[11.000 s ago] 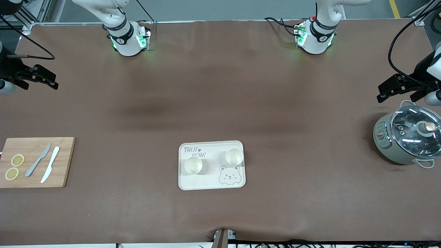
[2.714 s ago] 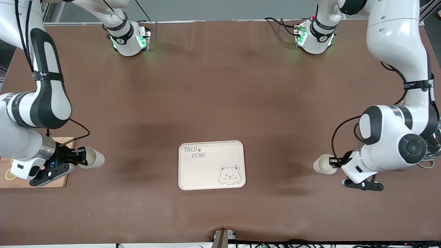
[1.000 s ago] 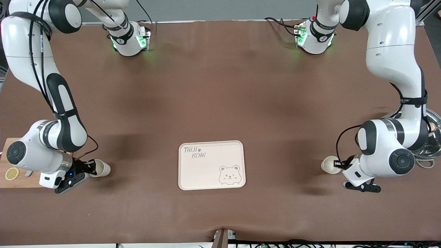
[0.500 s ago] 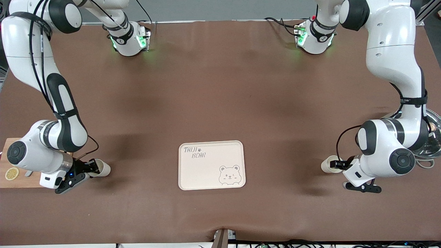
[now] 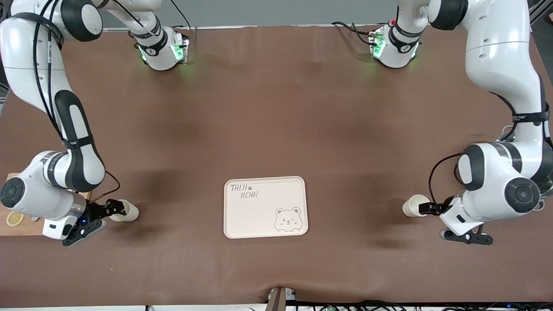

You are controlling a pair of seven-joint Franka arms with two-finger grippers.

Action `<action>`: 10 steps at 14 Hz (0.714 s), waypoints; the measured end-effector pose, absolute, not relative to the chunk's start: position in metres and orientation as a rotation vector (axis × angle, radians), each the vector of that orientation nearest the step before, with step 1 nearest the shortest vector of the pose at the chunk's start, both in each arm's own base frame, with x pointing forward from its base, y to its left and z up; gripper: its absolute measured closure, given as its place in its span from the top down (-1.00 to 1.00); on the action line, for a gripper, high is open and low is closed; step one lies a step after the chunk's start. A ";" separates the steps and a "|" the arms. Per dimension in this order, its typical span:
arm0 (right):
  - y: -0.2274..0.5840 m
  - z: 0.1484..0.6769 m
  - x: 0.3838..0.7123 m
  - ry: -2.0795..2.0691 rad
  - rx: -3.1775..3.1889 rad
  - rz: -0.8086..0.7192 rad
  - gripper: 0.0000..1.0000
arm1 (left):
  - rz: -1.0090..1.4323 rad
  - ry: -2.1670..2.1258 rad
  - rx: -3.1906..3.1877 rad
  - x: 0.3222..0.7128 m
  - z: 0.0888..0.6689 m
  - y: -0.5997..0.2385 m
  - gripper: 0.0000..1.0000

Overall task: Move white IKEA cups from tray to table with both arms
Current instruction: 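Lower the held cups onto the table with both grippers, then open both grippers and release the white cups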

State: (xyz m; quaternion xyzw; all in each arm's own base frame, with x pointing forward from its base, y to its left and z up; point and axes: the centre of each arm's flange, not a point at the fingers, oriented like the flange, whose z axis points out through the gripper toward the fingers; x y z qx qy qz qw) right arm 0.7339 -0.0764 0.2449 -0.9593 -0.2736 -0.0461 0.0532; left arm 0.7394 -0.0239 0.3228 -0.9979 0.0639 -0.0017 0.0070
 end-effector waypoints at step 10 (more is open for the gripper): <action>-0.039 0.470 0.724 -0.566 -2.934 -0.093 1.00 | 0.088 0.089 -3.162 0.689 0.477 -0.023 1.00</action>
